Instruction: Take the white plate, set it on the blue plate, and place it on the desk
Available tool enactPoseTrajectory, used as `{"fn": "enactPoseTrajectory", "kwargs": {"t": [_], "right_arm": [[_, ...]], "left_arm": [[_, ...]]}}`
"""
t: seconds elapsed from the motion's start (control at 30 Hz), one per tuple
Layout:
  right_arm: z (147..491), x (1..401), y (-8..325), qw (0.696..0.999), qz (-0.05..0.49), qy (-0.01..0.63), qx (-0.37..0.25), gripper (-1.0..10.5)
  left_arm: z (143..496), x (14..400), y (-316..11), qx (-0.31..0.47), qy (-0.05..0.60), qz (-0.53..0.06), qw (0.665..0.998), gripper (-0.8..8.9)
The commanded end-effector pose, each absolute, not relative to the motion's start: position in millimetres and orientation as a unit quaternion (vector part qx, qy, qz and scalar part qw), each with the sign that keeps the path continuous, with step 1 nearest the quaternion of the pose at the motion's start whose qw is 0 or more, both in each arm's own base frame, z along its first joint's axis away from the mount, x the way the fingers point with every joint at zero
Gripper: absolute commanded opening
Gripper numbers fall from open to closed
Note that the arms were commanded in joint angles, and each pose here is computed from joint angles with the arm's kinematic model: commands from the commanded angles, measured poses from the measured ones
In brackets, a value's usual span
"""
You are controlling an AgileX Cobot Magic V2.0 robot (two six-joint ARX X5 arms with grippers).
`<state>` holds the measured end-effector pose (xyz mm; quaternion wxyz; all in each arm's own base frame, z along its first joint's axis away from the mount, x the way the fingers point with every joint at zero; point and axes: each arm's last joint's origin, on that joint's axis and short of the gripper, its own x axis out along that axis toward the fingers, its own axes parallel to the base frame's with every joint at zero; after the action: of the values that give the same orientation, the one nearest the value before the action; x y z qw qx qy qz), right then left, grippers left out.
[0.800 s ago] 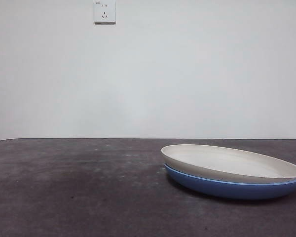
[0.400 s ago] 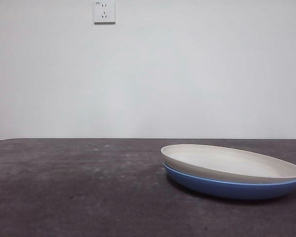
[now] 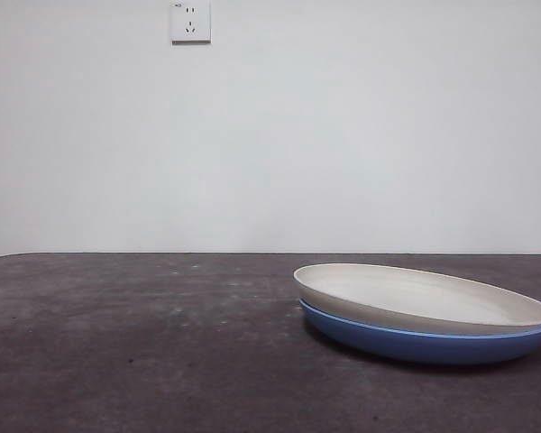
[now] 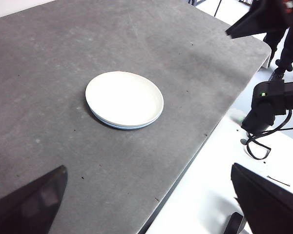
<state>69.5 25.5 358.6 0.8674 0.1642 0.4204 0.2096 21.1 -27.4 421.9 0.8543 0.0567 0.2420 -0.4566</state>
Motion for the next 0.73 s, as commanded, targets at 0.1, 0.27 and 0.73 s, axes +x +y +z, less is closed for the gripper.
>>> {"fn": "enactPoseTrajectory", "kwargs": {"t": [0.1,0.27,0.73], "right_arm": [[350,113,35,0.837,0.196,0.485,0.16,5.7],[327,167,46,0.806,0.198,0.542,0.13,5.8],[242,272,34,0.752,0.193,0.614,0.144,5.7]], "left_arm": [[425,20,-27,0.064,0.229,-0.46,0.856,5.98],[425,19,-26,0.064,0.228,-0.46,0.856,5.98],[424,17,-24,0.064,0.229,-0.459,0.856,5.98]]}}
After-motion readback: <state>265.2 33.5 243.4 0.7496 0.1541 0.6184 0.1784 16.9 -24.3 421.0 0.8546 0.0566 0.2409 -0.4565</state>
